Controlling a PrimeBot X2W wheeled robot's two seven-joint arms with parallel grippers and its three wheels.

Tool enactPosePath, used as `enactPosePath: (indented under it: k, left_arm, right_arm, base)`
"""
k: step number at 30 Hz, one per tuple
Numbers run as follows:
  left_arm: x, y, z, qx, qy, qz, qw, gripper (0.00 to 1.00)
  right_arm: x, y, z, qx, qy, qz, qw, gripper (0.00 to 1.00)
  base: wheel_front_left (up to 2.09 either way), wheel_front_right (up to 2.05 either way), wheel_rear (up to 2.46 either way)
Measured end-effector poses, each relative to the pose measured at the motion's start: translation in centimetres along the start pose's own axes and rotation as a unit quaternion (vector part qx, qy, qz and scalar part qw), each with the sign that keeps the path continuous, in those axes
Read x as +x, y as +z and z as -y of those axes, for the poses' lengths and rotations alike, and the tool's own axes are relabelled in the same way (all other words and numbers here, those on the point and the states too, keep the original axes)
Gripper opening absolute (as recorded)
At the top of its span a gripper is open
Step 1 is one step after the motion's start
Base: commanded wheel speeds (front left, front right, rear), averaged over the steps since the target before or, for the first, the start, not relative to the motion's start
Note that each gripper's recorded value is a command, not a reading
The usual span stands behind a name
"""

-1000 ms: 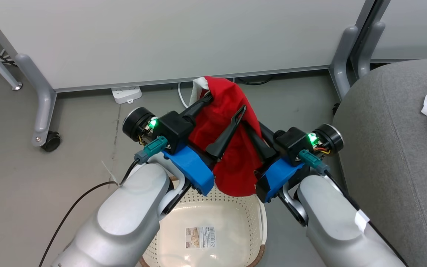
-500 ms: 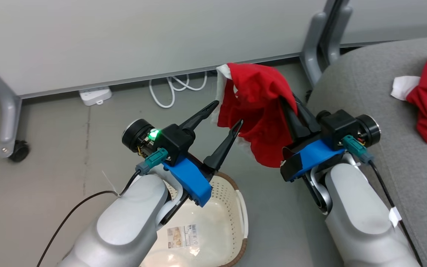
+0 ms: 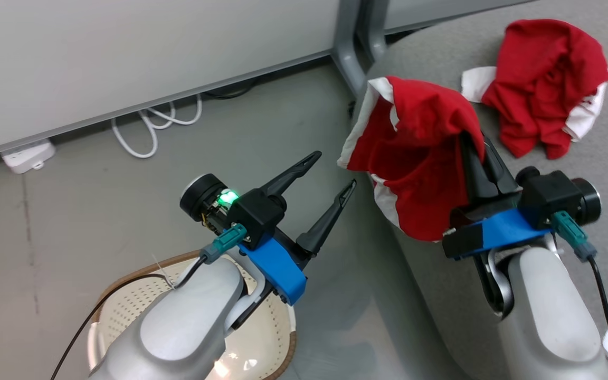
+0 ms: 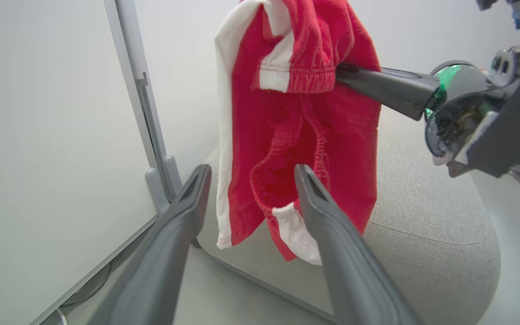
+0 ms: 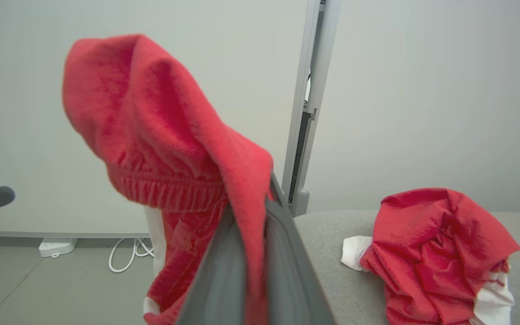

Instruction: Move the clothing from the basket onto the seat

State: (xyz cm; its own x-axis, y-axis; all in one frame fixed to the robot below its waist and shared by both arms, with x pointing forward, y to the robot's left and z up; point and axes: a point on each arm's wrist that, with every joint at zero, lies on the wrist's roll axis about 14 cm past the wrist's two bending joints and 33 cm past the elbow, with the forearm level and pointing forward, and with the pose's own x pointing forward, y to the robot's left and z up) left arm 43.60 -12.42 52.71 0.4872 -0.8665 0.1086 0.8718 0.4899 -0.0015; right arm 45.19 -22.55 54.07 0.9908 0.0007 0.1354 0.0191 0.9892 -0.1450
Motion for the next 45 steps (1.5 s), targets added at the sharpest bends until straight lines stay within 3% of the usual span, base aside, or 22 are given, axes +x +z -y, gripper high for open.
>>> enactPosePath:
  k: [12, 21, 26, 31, 35, 39, 45]
  left_arm:
    - [2.6, -1.5, 4.2, -0.025, -0.073, 0.002, 0.997, 1.0]
    - [2.8, -2.4, 4.9, -0.032, -0.086, -0.002, 0.996, 1.0]
    - [2.6, -2.9, 4.0, -0.032, -0.077, -0.007, 0.996, 1.0]
    - [2.7, -3.7, 2.3, -0.034, -0.066, -0.01, 0.997, 1.0]
    - [2.9, -4.9, 0.7, -0.035, -0.059, -0.015, 0.998, 1.0]
    - [3.1, -6.5, -1.1, -0.034, -0.056, -0.022, 0.998, 1.0]
    - [3.4, -9.5, -4.0, -0.04, -0.047, -0.029, 0.998, 1.0]
  right_arm:
    - [-6.4, -2.8, 6.6, -0.023, -0.104, -0.053, 0.993, 0.0]
    - [-7.2, -3.6, 7.0, -0.018, -0.115, -0.065, 0.991, 0.0]
    - [-4.7, -1.8, 6.7, -0.035, -0.1, -0.034, 0.994, 0.0]
    - [-0.1, 3.1, 8.2, -0.084, -0.091, 0.043, 0.991, 0.0]
    - [3.2, 7.8, 10.7, -0.132, -0.105, 0.11, 0.98, 0.0]
    - [5.6, 12.1, 14.3, -0.18, -0.138, 0.167, 0.959, 0.0]
    - [8.3, 12.7, 19.8, -0.228, -0.192, 0.17, 0.939, 0.0]
  base:
    - [0.0, 0.0, 0.0]
    - [0.0, 0.0, 0.0]
    - [0.0, 0.0, 0.0]
    - [0.0, 0.0, 0.0]
    - [0.0, 0.0, 0.0]
    - [0.0, 0.0, 0.0]
    - [0.0, 0.0, 0.0]
